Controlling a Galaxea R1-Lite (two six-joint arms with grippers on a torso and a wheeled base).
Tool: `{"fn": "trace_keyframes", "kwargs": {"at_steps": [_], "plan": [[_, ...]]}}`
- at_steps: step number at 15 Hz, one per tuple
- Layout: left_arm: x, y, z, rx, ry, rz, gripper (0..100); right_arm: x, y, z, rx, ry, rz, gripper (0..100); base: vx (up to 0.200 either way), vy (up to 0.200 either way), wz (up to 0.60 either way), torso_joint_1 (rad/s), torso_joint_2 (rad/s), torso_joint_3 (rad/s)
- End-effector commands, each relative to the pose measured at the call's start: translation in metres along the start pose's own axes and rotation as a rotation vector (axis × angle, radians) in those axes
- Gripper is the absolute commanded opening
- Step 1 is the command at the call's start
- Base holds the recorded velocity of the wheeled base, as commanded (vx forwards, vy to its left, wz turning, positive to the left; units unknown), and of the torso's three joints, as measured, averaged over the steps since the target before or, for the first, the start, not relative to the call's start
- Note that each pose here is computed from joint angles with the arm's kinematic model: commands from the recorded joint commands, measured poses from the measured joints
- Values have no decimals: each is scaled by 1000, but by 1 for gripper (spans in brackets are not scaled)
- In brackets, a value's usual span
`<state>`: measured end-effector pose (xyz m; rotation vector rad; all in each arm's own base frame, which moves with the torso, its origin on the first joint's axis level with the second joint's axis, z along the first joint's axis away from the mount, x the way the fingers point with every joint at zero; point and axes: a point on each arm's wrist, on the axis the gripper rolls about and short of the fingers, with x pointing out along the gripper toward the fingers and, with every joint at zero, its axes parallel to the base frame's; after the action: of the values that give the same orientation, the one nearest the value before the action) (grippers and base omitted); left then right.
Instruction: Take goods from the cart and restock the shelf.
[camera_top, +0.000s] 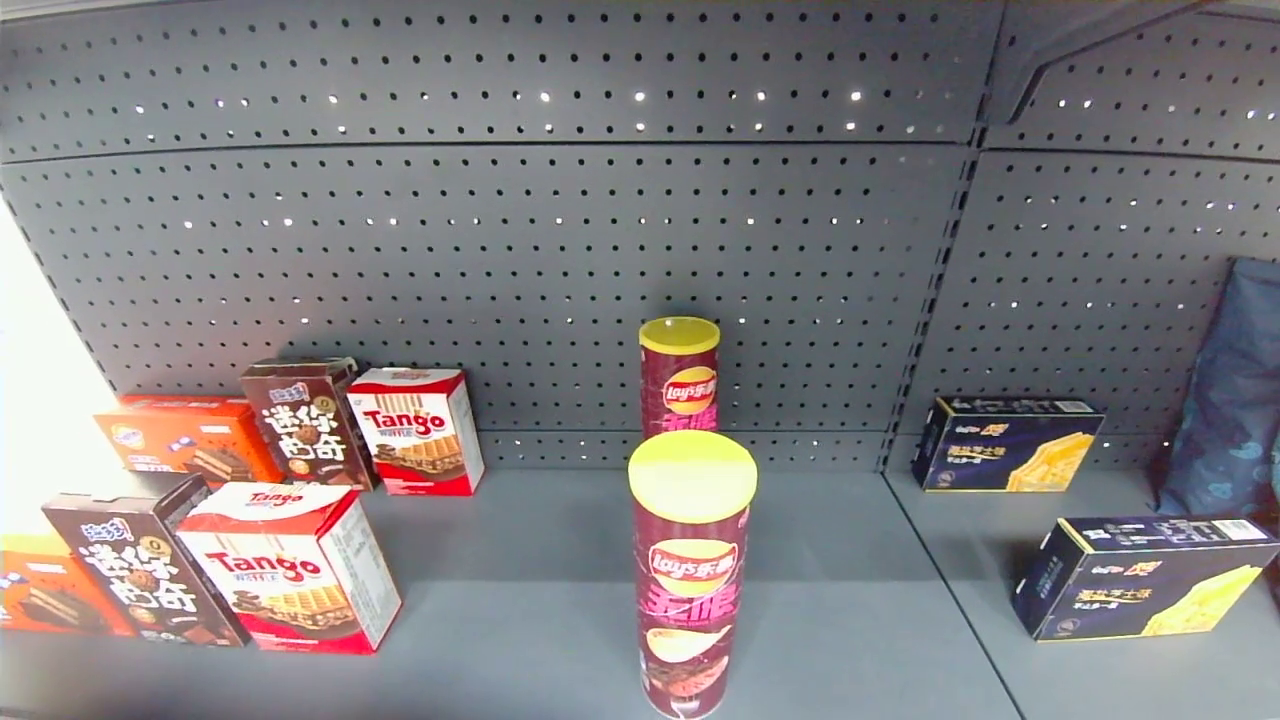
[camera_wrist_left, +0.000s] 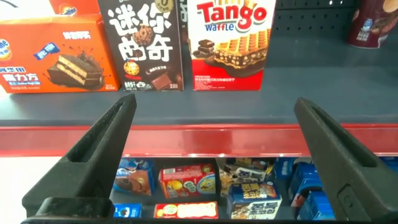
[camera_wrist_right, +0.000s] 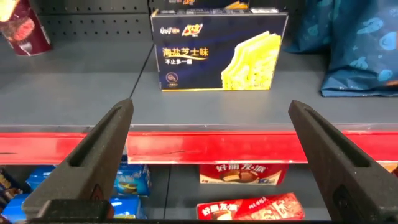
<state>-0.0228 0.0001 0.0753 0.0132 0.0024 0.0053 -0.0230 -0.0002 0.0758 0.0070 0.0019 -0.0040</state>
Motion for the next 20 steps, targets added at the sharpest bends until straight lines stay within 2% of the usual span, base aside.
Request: {"fn": "trace_keyframes", "kwargs": {"at_steps": [1, 2, 12, 14, 20], "plan": [[0, 0, 0, 1, -1, 1, 100, 0, 0, 0, 1, 0, -1, 100, 0, 200, 0, 12, 7, -2], [0, 0, 0, 2, -1, -2, 100, 0, 0, 0, 1, 0, -1, 100, 0, 200, 0, 7, 2, 7], [0, 0, 0, -1, -1, -1, 100, 0, 0, 0, 1, 0, -1, 100, 0, 0, 0, 0, 0, 0], [0, 0, 0, -1, -1, -1, 100, 0, 0, 0, 1, 0, -1, 100, -200, 0, 0, 2, 2, 0], [0, 0, 0, -1, -1, -1, 100, 0, 0, 0, 1, 0, -1, 100, 0, 0, 0, 0, 0, 0]]}}
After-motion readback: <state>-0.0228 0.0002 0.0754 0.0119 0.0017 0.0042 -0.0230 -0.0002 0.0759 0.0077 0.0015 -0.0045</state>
